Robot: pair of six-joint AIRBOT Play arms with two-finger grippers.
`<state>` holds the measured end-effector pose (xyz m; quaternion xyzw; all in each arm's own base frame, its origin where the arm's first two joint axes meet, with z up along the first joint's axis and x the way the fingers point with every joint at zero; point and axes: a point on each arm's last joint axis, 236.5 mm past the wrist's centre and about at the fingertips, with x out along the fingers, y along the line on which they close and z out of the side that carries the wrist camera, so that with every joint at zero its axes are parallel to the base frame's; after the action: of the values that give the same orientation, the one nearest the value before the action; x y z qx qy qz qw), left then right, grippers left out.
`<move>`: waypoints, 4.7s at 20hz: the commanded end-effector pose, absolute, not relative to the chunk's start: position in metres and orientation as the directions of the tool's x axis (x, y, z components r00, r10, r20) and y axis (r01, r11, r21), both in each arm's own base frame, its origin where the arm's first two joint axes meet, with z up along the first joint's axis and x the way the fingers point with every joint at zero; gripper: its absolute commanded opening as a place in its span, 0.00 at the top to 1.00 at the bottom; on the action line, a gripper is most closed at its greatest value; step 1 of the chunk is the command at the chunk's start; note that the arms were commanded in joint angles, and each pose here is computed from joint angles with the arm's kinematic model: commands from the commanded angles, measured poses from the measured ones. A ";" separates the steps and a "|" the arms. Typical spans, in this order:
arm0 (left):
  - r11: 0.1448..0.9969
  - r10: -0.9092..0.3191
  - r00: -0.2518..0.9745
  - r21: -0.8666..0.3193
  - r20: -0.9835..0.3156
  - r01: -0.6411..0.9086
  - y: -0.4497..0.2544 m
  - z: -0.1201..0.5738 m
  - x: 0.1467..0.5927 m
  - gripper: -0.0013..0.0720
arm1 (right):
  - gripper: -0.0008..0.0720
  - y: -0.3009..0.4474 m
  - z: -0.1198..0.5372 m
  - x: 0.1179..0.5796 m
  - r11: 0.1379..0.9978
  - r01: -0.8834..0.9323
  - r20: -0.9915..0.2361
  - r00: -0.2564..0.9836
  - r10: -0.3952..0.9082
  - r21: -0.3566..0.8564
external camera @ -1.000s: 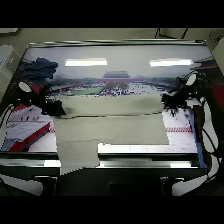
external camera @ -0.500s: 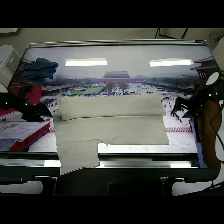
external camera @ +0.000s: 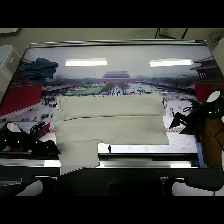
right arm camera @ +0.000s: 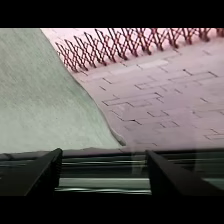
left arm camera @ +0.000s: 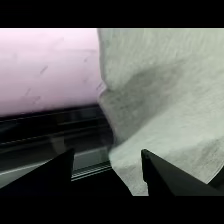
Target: Fold the clothes and pants, and hang the long-sleeved shirts on hangers.
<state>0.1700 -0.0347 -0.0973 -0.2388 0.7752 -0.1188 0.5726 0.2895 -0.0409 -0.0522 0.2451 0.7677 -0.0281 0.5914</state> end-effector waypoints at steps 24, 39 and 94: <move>0.798 -0.594 -0.106 -0.567 -0.798 -0.204 -0.052 -0.072 0.205 0.94 | 0.94 0.015 -0.091 0.282 0.842 0.359 -0.869 -0.139 0.474 0.402; 0.855 -0.464 0.238 -0.501 -0.854 -0.132 -0.019 -0.016 0.466 0.94 | 0.93 0.007 -0.040 0.508 0.784 0.362 -0.850 0.367 0.377 0.504; 0.596 -0.802 0.107 -0.800 -0.588 0.073 -0.424 -0.059 0.415 0.95 | 0.93 0.246 0.170 0.392 0.737 -0.144 -0.675 0.317 0.666 0.660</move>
<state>0.3878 -0.4799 -0.0613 -0.3768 0.5884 -0.3190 0.6403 0.3707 0.2157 0.1824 0.2356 0.5359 0.2497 0.7714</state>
